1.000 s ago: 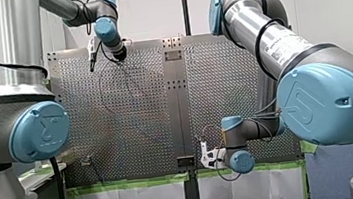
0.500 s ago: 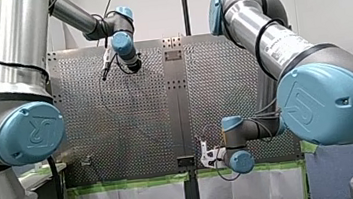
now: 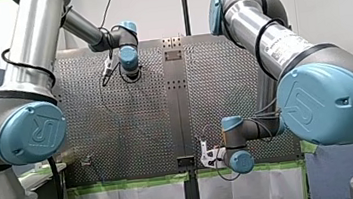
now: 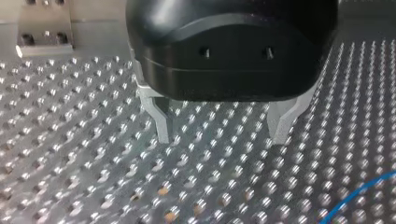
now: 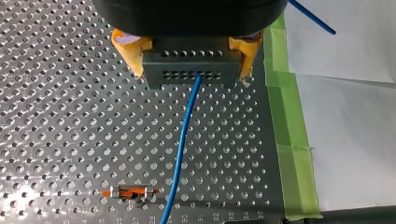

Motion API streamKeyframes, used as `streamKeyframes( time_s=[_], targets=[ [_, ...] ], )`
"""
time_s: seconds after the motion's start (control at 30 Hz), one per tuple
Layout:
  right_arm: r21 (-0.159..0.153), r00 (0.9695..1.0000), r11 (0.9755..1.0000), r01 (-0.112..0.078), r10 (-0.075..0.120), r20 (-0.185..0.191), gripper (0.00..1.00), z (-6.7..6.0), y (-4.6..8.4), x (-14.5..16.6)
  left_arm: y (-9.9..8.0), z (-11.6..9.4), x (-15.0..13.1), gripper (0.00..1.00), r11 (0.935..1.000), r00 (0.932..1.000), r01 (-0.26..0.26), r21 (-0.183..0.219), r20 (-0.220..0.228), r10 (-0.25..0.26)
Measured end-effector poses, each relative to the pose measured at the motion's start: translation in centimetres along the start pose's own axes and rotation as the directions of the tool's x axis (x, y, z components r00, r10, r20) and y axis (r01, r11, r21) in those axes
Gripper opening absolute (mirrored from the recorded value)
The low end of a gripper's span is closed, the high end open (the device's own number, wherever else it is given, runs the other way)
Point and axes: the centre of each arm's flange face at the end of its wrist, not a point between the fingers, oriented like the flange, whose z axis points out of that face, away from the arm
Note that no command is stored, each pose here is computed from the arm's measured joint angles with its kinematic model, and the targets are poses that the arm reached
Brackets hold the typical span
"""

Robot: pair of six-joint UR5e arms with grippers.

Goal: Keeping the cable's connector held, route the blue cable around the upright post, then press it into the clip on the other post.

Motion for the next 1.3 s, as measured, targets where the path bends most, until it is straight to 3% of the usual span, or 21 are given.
streamKeyframes(
  time_s=[0.23, 0.63, 0.97, 1.13, 1.3],
  targets=[
    [0.0, 1.0, 1.0, 0.001, -0.001, 0.001, 0.0, 0.0, 0.0, 0.0, 0.7, 1.3, -1.1, 1.0, 0.9983, 0.9988, -0.039, -0.043, 0.028, 0.04],
    [0.0, 1.0, 1.0, 0.0, 0.0, 0.001, 0.0, 0.0, 0.0, 0.0, 0.6, 2.7, 1.2, 1.0, 0.9887, 0.9895, -0.142, -0.048, -0.036, 0.14],
    [-0.001, 1.0, 1.0, 0.0, 0.0, 0.003, 0.0, 0.0, 0.0, 0.0, -1.2, 4.3, 4.8, 1.0, 0.9777, 0.9738, -0.21, -0.005, -0.091, 0.208],
    [-0.002, 1.0, 1.0, 0.001, -0.001, 0.003, 0.0, 0.0, 0.0, 0.0, -1.3, 4.8, 5.9, 1.0, 0.9704, 0.9641, -0.241, -0.006, -0.115, 0.239],
    [-0.002, 1.0, 1.0, 0.0, 0.0, 0.003, 0.0, 0.0, 0.0, 0.0, -1.1, 5.0, 6.2, 1.0, 0.9687, 0.9616, -0.248, -0.009, -0.123, 0.245]
  ],
)
